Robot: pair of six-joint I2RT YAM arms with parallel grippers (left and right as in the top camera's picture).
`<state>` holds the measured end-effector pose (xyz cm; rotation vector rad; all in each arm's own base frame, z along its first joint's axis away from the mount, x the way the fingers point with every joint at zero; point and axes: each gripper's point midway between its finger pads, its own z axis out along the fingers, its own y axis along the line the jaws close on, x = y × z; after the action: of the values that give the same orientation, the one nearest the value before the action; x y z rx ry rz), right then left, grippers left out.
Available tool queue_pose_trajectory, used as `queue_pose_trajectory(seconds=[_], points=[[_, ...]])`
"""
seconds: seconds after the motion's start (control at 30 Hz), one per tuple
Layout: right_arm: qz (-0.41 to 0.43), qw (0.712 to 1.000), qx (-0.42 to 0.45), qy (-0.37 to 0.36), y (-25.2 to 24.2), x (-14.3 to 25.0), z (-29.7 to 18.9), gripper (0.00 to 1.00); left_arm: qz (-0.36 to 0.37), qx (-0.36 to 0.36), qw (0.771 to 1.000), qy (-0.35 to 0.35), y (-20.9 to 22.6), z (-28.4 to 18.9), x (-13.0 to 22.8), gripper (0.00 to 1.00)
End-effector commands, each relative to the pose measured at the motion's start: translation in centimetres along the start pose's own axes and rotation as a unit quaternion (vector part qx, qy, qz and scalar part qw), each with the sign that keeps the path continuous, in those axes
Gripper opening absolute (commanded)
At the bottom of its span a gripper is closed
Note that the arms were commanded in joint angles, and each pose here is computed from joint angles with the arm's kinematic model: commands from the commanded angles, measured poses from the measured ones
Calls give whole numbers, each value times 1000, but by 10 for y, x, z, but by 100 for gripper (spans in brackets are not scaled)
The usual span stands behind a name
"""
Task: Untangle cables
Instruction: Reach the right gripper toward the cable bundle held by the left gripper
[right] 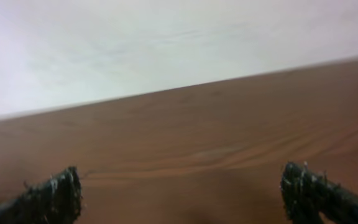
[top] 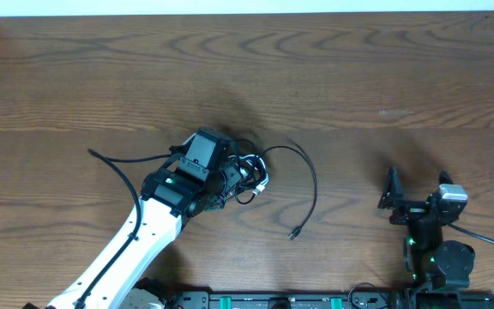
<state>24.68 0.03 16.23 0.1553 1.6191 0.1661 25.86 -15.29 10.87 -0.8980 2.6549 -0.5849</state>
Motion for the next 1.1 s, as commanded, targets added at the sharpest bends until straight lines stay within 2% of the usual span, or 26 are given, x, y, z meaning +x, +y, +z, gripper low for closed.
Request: queue_pose_trajectory(seconds=[0.0, 0.1, 0.2, 0.27, 0.4, 0.47, 0.57, 0.63, 0.73, 0.77, 0.8, 0.83, 0.87, 0.97, 1.07], points=[[167, 982, -89, 28, 32, 4, -3, 99, -4, 8, 1000, -3, -4, -4, -2, 8], [248, 960, -119, 48, 44, 5, -6, 99, -3, 14, 1000, 2, -6, -4, 0, 8], [249, 950, -173, 77, 63, 9, -12, 99, 12, 34, 999, -3, -16, -4, -3, 8], [275, 932, -201, 120, 76, 20, -18, 99, 20, 54, 998, -7, -25, -5, -6, 8], [343, 881, -244, 216, 99, 38, -31, 99, 30, 122, 992, 30, -54, -10, 5, 8], [363, 845, -289, 266, 117, 41, -43, 99, 44, 156, 985, 51, -69, -15, 12, 8], [333, 799, -411, 286, 147, 22, -70, 99, 90, 174, 979, 48, -75, -17, 13, 8], [307, 781, -467, 279, 158, 8, -82, 99, 119, 175, 976, 45, -75, -17, 14, 8], [333, 784, -449, 271, 156, 1, -74, 99, 131, 181, 973, 52, -76, -18, 18, 8], [346, 790, -431, 264, 152, 0, -67, 95, 134, 189, 971, 56, -79, -19, 19, 8], [356, 798, -414, 257, 148, 0, -60, 77, 142, 198, 968, 59, -82, -21, 21, 8], [378, 797, -392, 261, 145, 3, -54, 63, 158, 215, 962, 65, -88, -24, 24, 8], [402, 792, -372, 271, 141, 7, -49, 60, 172, 228, 956, 69, -92, -27, 27, 8], [459, 767, -327, 306, 137, 19, -43, 62, 210, 262, 939, 78, -103, -34, 34, 8], [476, 756, -313, 323, 137, 26, -41, 64, 242, 273, 928, 73, -108, -36, 38, 8]])
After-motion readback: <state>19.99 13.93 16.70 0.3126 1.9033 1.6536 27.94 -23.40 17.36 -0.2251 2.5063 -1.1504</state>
